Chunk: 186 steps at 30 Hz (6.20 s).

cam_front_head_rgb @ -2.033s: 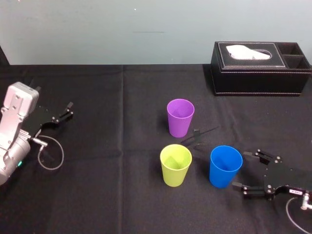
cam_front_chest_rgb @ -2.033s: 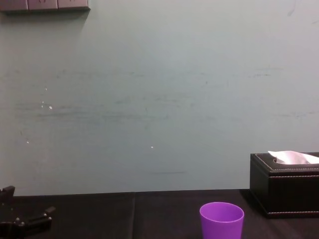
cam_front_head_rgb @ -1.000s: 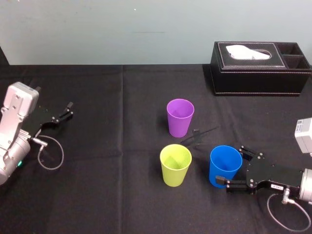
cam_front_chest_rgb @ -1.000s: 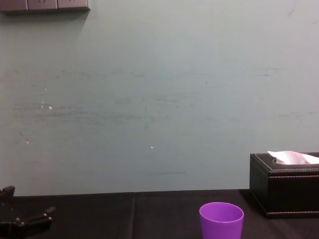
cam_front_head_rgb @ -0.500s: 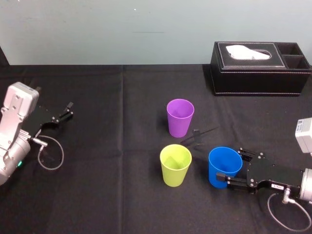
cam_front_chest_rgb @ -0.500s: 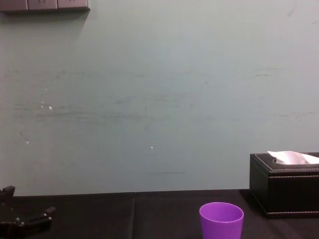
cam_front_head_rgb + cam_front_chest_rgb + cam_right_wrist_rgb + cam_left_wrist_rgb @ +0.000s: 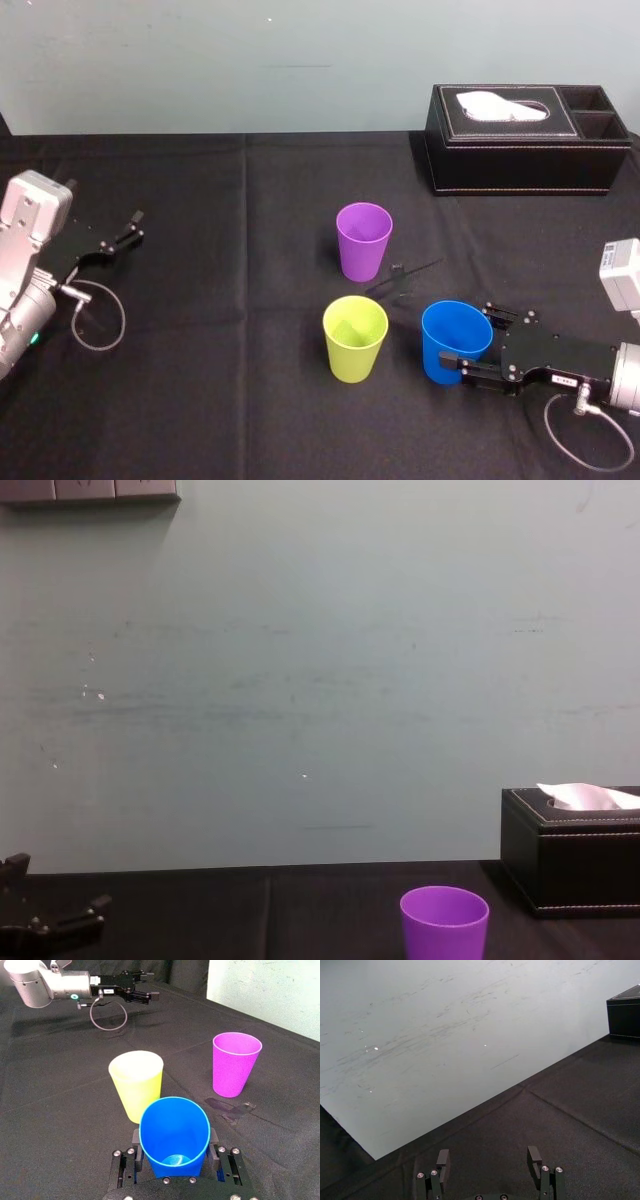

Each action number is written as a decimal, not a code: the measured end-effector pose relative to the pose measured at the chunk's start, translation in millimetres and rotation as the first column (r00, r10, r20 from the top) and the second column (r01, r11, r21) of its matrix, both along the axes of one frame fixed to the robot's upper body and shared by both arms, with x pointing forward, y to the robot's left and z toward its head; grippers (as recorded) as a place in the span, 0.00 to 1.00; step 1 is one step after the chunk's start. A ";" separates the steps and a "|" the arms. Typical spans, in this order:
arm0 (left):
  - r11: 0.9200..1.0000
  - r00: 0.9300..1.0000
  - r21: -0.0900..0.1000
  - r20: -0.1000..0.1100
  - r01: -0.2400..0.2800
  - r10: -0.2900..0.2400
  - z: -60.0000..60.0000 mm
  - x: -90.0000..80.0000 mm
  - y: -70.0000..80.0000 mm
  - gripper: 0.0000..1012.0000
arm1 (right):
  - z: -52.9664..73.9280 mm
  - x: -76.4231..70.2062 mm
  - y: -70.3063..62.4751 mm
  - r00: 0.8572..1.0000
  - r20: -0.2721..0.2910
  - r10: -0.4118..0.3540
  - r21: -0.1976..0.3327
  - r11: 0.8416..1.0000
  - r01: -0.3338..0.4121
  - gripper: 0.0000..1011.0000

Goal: Stack the three plastic cups sequentially using one hand.

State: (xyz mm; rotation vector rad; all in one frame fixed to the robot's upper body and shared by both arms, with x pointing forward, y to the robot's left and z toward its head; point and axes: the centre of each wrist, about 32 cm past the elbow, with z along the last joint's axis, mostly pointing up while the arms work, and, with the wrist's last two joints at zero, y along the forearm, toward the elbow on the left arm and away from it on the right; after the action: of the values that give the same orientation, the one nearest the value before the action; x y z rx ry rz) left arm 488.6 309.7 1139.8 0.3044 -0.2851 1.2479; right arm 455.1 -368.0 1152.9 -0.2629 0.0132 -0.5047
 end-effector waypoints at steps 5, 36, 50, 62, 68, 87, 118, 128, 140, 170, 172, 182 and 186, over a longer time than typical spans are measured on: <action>1.000 1.000 0.000 0.000 0.000 0.000 0.0 0.0 0.0 1.00 | 0.8 0.0 1.0 1.000 0.006 -0.003 -0.003 1.000 0.003 0.72; 1.000 1.000 0.000 0.000 0.000 0.000 0.0 0.0 0.0 1.00 | 95.2 29.4 37.6 0.992 0.109 -0.062 0.030 0.998 0.059 0.72; 1.000 1.000 0.000 0.000 0.000 0.000 0.0 0.0 0.0 1.00 | 100.6 66.8 65.8 0.994 0.097 -0.054 0.025 0.998 0.052 0.72; 1.000 1.000 0.000 0.000 0.000 0.000 0.0 0.0 0.0 1.00 | 96.1 86.6 74.7 0.995 0.081 -0.060 0.009 0.998 0.059 0.72; 1.000 1.000 0.000 0.000 0.000 0.000 0.0 0.0 0.0 1.00 | 93.7 92.9 76.2 0.996 0.074 -0.056 0.001 0.998 0.056 0.72; 1.000 1.000 0.000 0.000 0.000 0.000 0.0 0.0 0.0 1.00 | 90.6 109.6 83.6 0.997 0.062 -0.044 -0.010 0.999 0.044 0.72; 1.000 1.000 0.000 0.000 0.000 0.000 0.0 0.0 0.0 1.00 | 77.1 116.7 85.0 0.999 0.014 -0.051 0.004 0.999 0.051 0.72; 1.000 1.000 0.000 0.000 0.000 0.000 0.0 0.0 0.0 1.00 | 76.9 116.5 84.5 0.999 0.014 -0.052 0.004 0.999 0.052 0.72; 1.000 1.000 0.000 0.000 0.000 0.000 0.0 0.0 0.0 1.00 | 77.4 116.6 84.7 0.999 0.016 -0.052 0.005 0.999 0.052 0.94; 1.000 1.000 0.000 0.000 0.000 0.000 0.0 0.0 0.0 1.00 | 77.1 103.3 71.3 0.999 0.014 -0.036 0.045 0.998 0.036 0.99; 1.000 1.000 0.000 0.000 0.000 0.000 0.0 0.0 0.0 1.00 | 76.1 94.8 63.3 0.999 0.014 -0.029 0.060 0.998 0.028 0.99; 1.000 1.000 0.000 0.000 0.000 0.000 0.0 0.0 0.0 1.00 | 70.9 60.0 37.8 1.000 0.030 0.000 0.082 0.997 -0.002 0.99; 1.000 1.000 0.000 0.000 0.000 0.000 0.0 0.0 0.0 1.00 | 69.5 43.0 29.7 0.999 0.036 0.032 0.073 0.997 -0.035 0.99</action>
State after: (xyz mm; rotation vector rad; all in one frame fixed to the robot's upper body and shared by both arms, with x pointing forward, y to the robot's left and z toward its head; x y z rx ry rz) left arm 488.6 309.6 1139.8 0.3044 -0.2850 1.2480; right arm 498.1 -338.2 1222.4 -0.1816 -0.0063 -0.4742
